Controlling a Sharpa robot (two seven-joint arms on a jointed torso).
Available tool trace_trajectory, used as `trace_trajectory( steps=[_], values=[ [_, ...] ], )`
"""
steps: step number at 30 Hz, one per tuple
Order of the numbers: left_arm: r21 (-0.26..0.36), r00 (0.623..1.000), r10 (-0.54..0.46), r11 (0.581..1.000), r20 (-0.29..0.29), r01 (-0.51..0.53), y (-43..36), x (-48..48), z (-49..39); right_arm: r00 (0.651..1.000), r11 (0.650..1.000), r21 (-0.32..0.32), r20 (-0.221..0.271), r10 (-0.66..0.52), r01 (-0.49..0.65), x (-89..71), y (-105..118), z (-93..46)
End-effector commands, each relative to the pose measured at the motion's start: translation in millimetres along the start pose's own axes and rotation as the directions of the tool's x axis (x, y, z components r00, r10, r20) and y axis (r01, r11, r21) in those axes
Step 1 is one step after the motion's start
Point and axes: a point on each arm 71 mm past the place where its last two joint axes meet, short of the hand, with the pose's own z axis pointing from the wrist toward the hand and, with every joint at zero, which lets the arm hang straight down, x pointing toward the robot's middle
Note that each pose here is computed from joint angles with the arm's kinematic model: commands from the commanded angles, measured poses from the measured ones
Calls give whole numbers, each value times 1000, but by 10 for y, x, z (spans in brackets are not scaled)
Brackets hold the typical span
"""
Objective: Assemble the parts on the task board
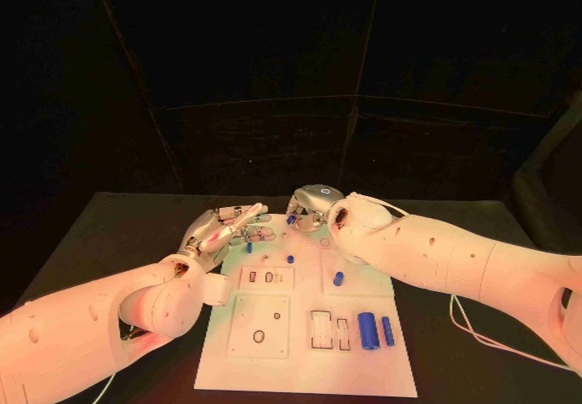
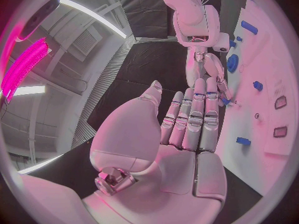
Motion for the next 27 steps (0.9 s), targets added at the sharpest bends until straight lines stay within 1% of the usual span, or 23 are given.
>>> trace_trajectory(
  steps=[1,15,19,23,26,27],
  values=[
    [4,1000,-3,1000,-18,3,-11,20,7,1000,1000,4,-10,-9,9,8,6,11],
    [-2,1000,-3,1000,-19,3,-6,13,9,1000,1000,6,-9,-10,10,9,1,23],
    [-3,1000,-4,1000,-20,3,-5,10,10,1000,1000,7,12,-7,7,-14,-7,4],
    [-4,1000,-3,1000,-18,3,-6,-2,6,999,1000,10,48,4,-4,-63,-70,-80],
    [-5,1000,-2,1000,-17,2,-10,-11,-1,997,999,24,65,29,-30,-106,-170,-182],
    [-5,1000,-1,1000,-16,1,-13,-17,-6,996,997,43,74,57,-60,-154,-261,-258]
  ],
)
